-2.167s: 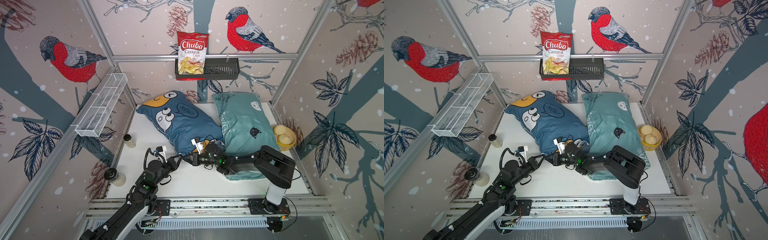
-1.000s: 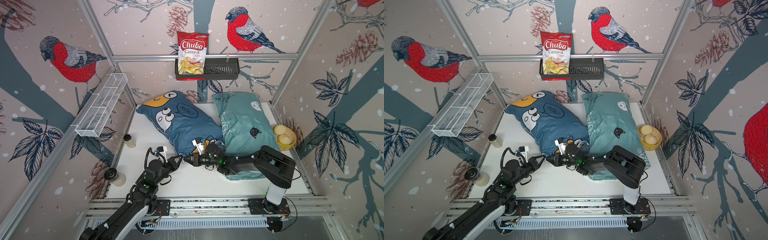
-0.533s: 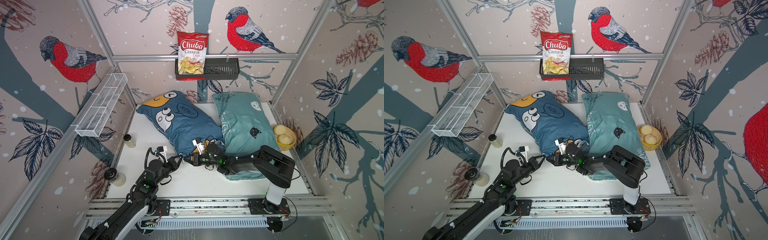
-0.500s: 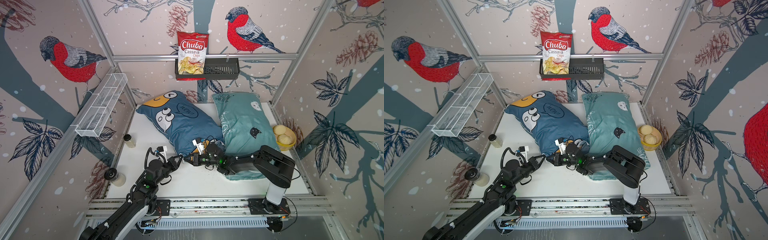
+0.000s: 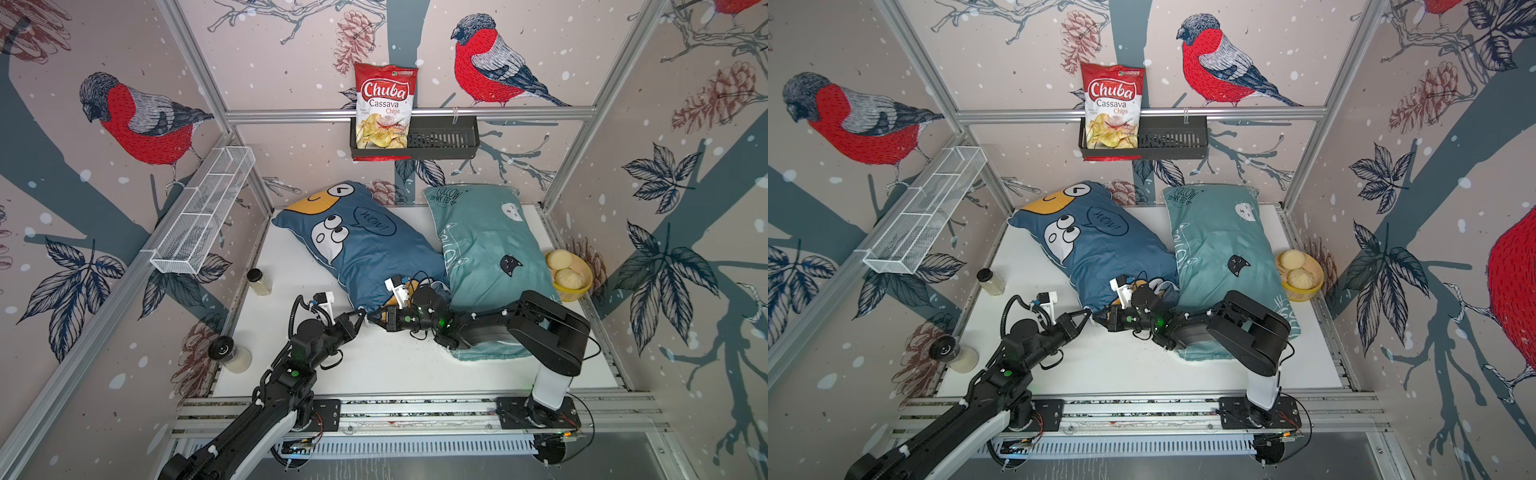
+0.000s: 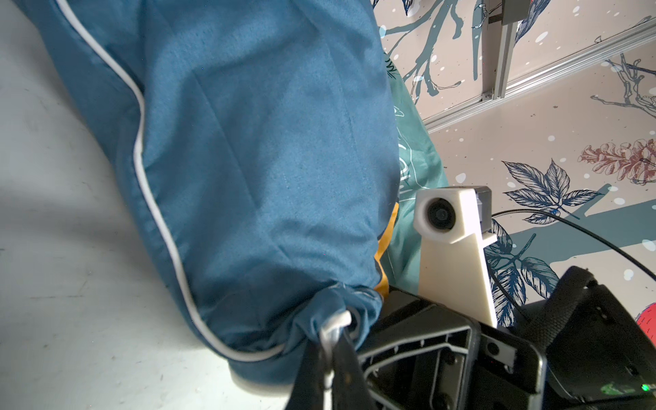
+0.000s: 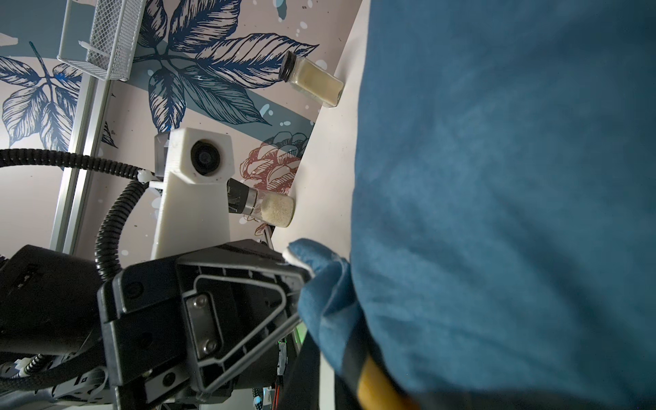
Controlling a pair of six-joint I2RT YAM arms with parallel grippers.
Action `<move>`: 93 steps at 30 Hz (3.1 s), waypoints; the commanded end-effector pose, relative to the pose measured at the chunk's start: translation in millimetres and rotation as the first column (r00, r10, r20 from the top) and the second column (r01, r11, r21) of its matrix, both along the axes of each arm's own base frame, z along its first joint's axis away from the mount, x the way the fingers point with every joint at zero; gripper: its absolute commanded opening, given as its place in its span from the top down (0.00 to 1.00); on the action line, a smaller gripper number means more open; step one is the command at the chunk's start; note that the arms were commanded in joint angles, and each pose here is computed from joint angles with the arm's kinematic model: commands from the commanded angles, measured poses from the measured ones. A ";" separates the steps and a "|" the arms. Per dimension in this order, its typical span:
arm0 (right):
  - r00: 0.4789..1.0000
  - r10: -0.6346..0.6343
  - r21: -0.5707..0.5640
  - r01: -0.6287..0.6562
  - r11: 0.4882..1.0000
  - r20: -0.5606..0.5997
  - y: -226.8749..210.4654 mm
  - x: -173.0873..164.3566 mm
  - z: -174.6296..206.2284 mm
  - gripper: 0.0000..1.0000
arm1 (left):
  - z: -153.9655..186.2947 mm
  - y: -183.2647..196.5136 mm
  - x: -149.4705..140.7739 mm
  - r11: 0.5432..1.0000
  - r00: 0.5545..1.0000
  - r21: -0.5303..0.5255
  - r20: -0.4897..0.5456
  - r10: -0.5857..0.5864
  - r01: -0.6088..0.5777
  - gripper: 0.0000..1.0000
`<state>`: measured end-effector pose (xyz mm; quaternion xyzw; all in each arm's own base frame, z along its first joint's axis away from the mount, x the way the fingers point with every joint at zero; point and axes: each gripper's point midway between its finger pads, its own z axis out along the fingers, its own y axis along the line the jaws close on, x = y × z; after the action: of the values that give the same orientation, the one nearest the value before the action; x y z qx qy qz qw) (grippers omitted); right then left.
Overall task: Zip up pillowcases
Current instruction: Zip the zipper on the pillowcase.
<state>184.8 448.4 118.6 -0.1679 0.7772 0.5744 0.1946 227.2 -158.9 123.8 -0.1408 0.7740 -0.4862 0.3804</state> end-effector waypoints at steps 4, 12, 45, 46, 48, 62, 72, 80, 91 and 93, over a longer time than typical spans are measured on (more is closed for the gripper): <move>1.000 0.000 0.049 -0.001 0.999 0.019 3.3 0.9 14.2 0.86 | 8.9 0.5 2.8 1.000 0.999 -0.012 0.042 0.009 -0.008 1.00; 1.000 0.004 0.051 -0.005 0.999 0.020 5.0 0.5 14.7 0.89 | 9.5 0.8 3.2 1.000 0.999 -0.012 0.043 0.011 -0.011 1.00; 0.999 -0.016 -0.012 0.016 1.000 0.032 -1.2 2.7 5.6 1.00 | 16.5 4.1 6.3 0.999 0.997 -0.004 0.072 0.033 -0.033 1.00; 0.999 -0.020 -0.019 0.020 1.000 0.032 -2.9 2.1 4.4 1.00 | 17.6 5.1 7.0 0.999 0.996 -0.002 0.074 0.039 -0.039 1.00; 0.999 -0.029 -0.034 0.030 0.999 0.032 -6.9 2.5 2.3 1.00 | 19.8 6.5 8.2 0.999 0.996 0.005 0.079 0.049 -0.049 1.00; 0.998 -0.050 -0.087 0.054 0.995 0.040 -26.8 -3.5 -5.6 1.00 | 30.6 18.1 19.8 0.992 0.987 0.054 0.115 0.109 -0.116 1.00; 0.996 -0.072 -0.143 0.078 0.987 0.046 -42.4 -5.3 -17.5 1.00 | 35.5 35.5 28.3 0.984 0.980 0.067 0.130 0.154 -0.163 1.00; 0.994 -0.094 -0.202 0.103 0.974 0.053 -55.4 -3.9 -25.8 1.00 | 40.2 53.1 35.7 0.965 0.966 0.132 0.154 0.206 -0.227 1.00; 0.988 -0.132 -0.291 0.148 0.945 0.075 -80.4 -3.7 -36.3 1.00 | 36.0 79.1 45.1 0.923 0.946 0.227 0.166 0.279 -0.312 1.00; 0.987 -0.144 -0.312 0.159 0.937 0.073 -86.6 -3.3 -40.3 1.00 | 34.4 83.4 47.0 0.914 0.943 0.245 0.166 0.289 -0.324 1.00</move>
<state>181.3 374.7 93.1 -0.1507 0.8464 0.4558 0.2308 265.9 -89.6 148.4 -0.1719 0.7842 -0.3514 0.4817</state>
